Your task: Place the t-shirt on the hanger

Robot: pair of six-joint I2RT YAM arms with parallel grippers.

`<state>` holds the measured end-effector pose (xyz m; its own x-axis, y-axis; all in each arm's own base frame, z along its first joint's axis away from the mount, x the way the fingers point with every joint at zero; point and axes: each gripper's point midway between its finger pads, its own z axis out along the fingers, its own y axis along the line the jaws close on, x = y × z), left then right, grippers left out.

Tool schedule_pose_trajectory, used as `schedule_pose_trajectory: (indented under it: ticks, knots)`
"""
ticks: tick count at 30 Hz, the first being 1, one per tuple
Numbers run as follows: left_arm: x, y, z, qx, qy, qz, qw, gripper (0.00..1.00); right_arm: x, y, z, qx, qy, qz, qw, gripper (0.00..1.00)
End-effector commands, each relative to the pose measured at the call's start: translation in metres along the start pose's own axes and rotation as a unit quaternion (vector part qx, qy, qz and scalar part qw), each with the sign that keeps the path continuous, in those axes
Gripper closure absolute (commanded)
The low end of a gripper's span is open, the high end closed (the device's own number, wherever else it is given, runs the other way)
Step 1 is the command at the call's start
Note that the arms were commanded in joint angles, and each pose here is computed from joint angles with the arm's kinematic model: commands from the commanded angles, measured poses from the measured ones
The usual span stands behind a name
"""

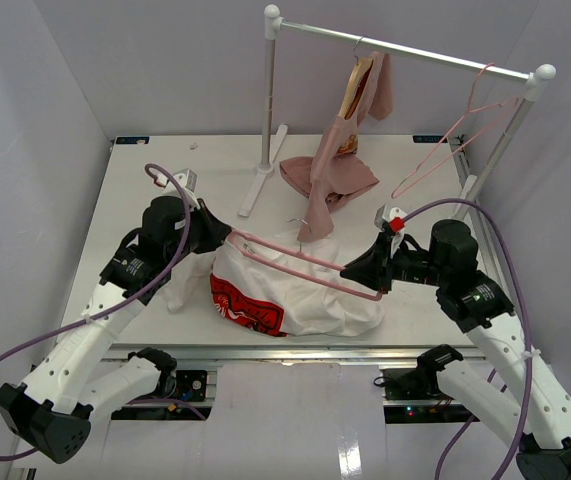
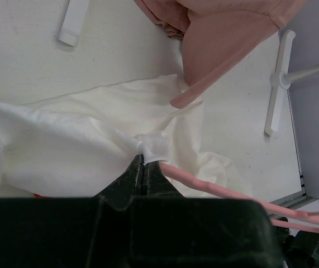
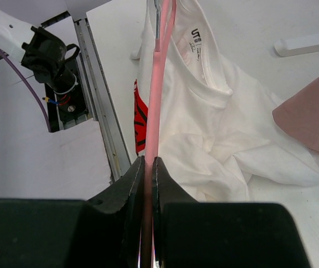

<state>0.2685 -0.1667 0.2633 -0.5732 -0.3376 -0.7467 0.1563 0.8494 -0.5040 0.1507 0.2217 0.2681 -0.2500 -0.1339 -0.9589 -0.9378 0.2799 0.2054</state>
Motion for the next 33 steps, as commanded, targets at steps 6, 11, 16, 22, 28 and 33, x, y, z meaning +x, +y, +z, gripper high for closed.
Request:
schedule_pose_trajectory:
  ticks: [6, 11, 16, 22, 28, 33]
  knots:
    - [-0.027, -0.041, -0.023, 0.090, -0.028, 0.029, 0.995, 1.00, -0.009, 0.003, 0.024, -0.038, -0.010, 0.007, 0.999, 0.92]
    - [-0.025, -0.052, -0.027, 0.121, -0.018, 0.046, 0.991, 1.00, -0.013, 0.003, 0.038, -0.037, -0.010, 0.015, 0.999, 0.92]
    - [-0.019, -0.073, -0.033, 0.184, -0.002, 0.056, 0.981, 1.00, -0.020, -0.015, 0.060, 0.009, -0.031, 0.011, 0.999, 0.92]
    - [-0.012, -0.098, -0.051, 0.263, 0.017, 0.058, 0.963, 1.00, -0.034, -0.030, 0.088, 0.045, -0.069, -0.004, 0.997, 0.92]
    - [-0.012, -0.108, -0.073, 0.294, 0.013, 0.044, 0.955, 1.00, -0.053, -0.036, 0.103, 0.076, -0.118, -0.008, 0.990, 0.92]
    - [-0.001, -0.117, -0.083, 0.336, 0.038, 0.042, 0.940, 1.00, -0.062, -0.022, 0.113, 0.044, -0.160, -0.021, 0.986, 0.92]
